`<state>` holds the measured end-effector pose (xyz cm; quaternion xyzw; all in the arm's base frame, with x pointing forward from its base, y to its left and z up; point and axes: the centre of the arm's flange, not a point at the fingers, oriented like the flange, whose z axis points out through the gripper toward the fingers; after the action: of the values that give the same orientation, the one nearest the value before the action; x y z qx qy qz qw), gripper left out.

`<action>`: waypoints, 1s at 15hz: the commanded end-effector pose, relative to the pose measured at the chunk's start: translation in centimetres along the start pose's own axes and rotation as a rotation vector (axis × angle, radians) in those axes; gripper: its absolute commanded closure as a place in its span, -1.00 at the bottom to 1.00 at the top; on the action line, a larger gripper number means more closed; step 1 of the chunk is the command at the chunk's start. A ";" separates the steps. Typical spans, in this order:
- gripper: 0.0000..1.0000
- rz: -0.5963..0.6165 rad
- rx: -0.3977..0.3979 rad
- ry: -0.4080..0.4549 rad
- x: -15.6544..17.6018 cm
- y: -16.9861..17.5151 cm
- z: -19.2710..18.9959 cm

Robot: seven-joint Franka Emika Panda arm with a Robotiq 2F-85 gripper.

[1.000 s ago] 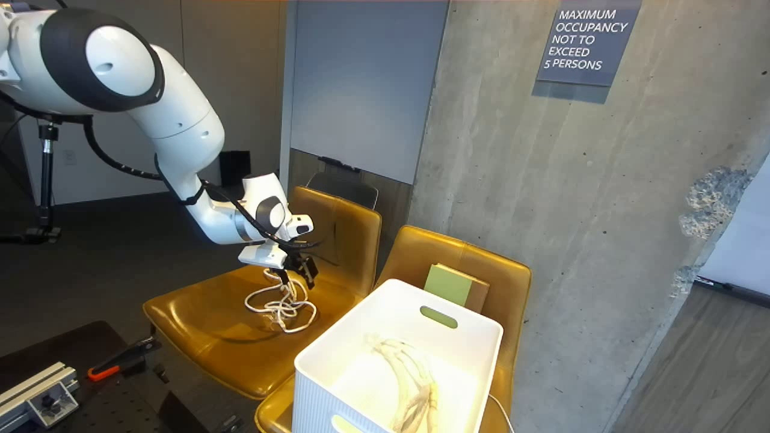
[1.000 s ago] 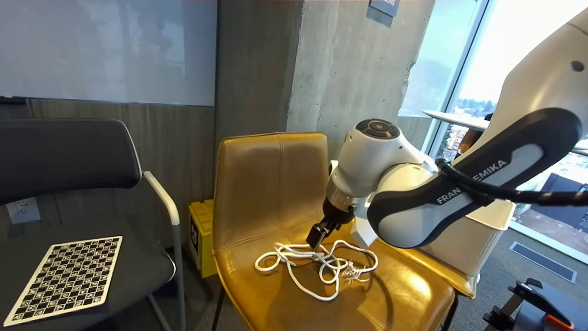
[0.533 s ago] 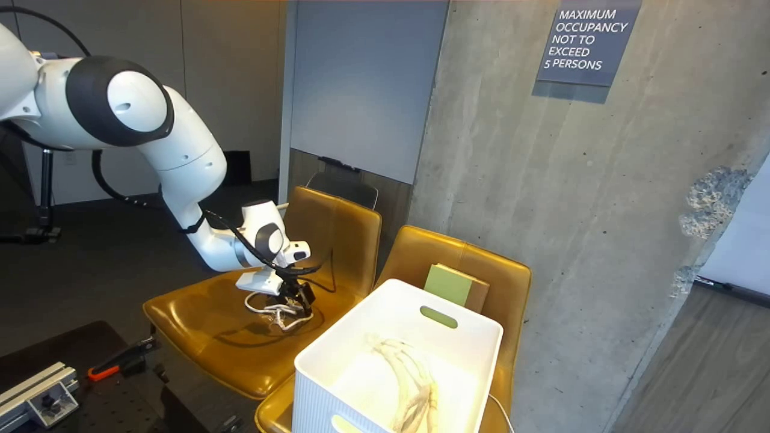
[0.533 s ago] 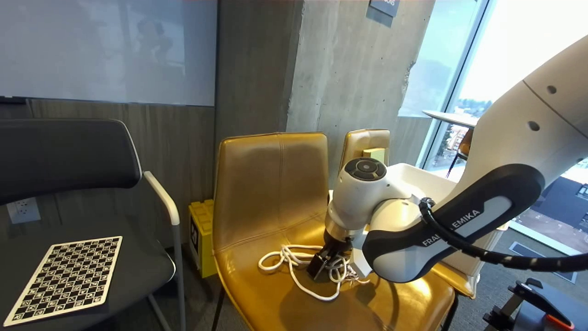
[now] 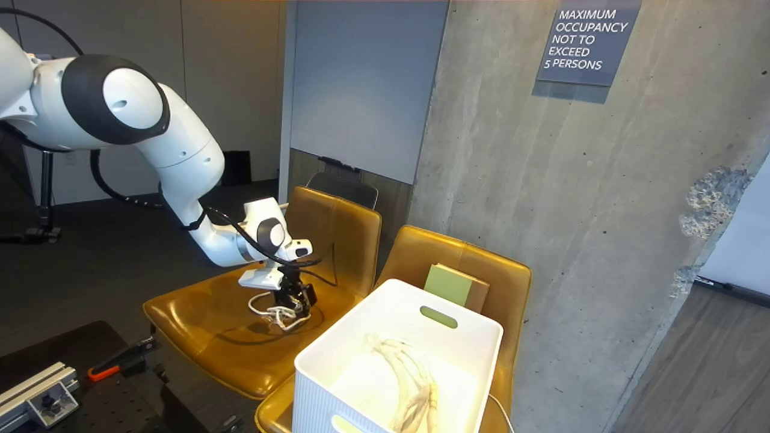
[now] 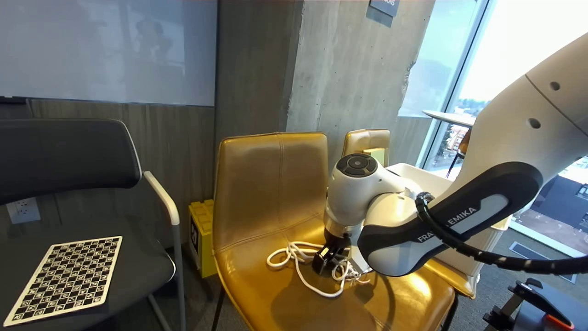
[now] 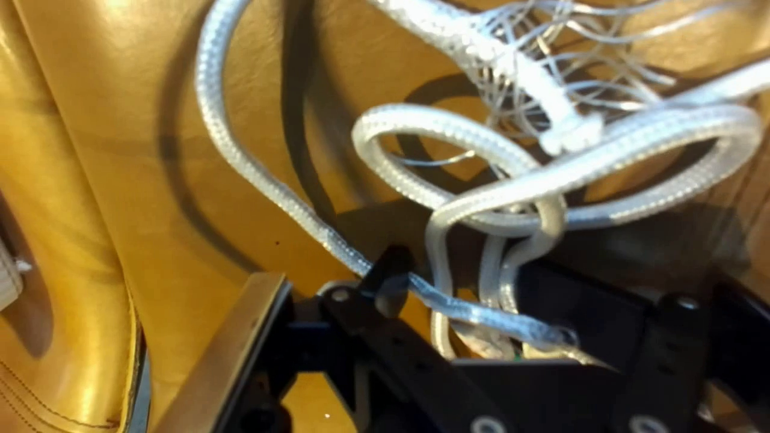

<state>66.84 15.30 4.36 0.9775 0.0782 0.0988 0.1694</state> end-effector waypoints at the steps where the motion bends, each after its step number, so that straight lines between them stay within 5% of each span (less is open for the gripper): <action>1: 0.61 0.017 -0.019 -0.028 -0.1 -0.8 -0.4; 4: 0.99 0.041 -0.024 -0.043 0.4 -0.1 -1.9; 8: 1.00 0.091 -0.006 -0.052 2.4 3.1 -6.9; 15: 1.00 0.299 -0.012 -0.024 7.1 17.9 -17.1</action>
<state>71.50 9.40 21.44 0.9781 -0.0341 0.1123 0.1716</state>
